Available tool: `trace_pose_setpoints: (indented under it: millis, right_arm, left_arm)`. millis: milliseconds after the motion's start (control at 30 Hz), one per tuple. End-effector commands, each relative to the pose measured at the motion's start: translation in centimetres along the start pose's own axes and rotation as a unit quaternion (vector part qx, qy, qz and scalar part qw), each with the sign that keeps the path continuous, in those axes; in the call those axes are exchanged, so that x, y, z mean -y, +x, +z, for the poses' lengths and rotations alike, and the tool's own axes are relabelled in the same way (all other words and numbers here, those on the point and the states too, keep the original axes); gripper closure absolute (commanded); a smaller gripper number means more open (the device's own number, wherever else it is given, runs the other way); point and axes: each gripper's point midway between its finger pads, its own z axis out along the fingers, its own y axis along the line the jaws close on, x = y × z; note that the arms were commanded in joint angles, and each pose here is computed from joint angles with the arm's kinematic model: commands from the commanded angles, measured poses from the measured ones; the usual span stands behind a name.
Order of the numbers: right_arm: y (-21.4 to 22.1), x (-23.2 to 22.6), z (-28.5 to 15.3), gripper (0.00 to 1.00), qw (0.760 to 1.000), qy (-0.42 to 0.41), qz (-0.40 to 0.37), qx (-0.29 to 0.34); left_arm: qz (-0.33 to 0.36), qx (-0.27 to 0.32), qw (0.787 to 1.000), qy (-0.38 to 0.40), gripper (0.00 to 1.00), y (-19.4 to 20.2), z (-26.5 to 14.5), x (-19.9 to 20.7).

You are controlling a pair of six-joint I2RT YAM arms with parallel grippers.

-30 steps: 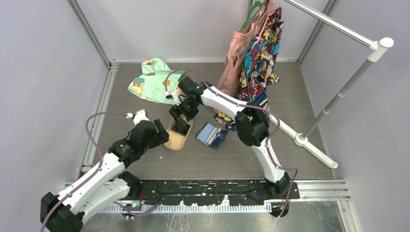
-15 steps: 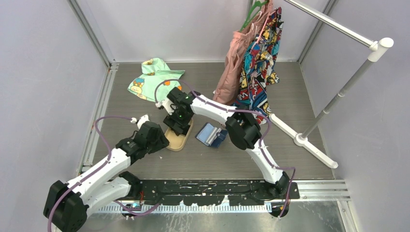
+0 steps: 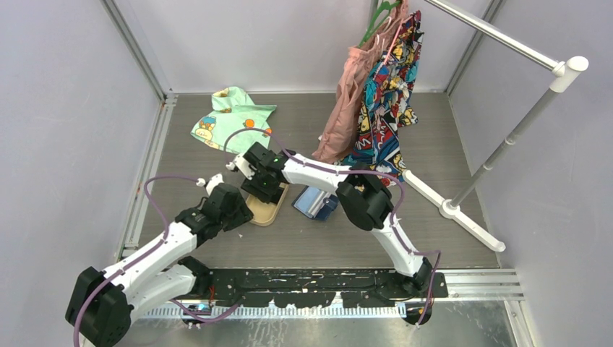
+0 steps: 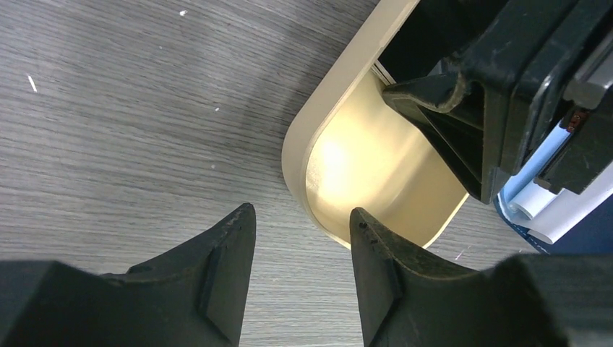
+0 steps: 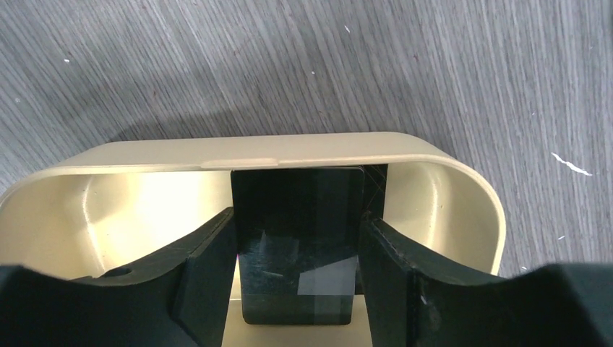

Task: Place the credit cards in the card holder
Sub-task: Pick up the credit card from the storage box.

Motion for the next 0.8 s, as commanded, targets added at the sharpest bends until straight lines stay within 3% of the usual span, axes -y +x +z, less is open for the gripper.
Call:
trace_pose_setpoints:
  millis: [0,100,333,767]
  right_arm:
    - [1.9,0.1,-0.7,0.57,0.999,-0.014,0.025,-0.018]
    - [0.5,0.0,-2.3,0.65,0.998,-0.044,0.054,0.006]
    - [-1.0,-0.5,-4.1,0.72,0.986,-0.112,0.118,0.034]
    - [-1.8,-1.3,-5.6,0.72,0.963,-0.197,0.175,0.055]
  left_arm:
    - [-0.015,0.026,0.999,0.031,0.48,-1.2,-0.5,1.2]
    - [-0.017,0.033,0.998,0.043,0.48,-1.5,-0.8,1.5]
    - [-0.019,0.036,0.998,0.048,0.49,-1.5,-0.8,1.6]
    - [-0.013,0.035,0.998,0.052,0.49,-1.7,-0.8,1.9]
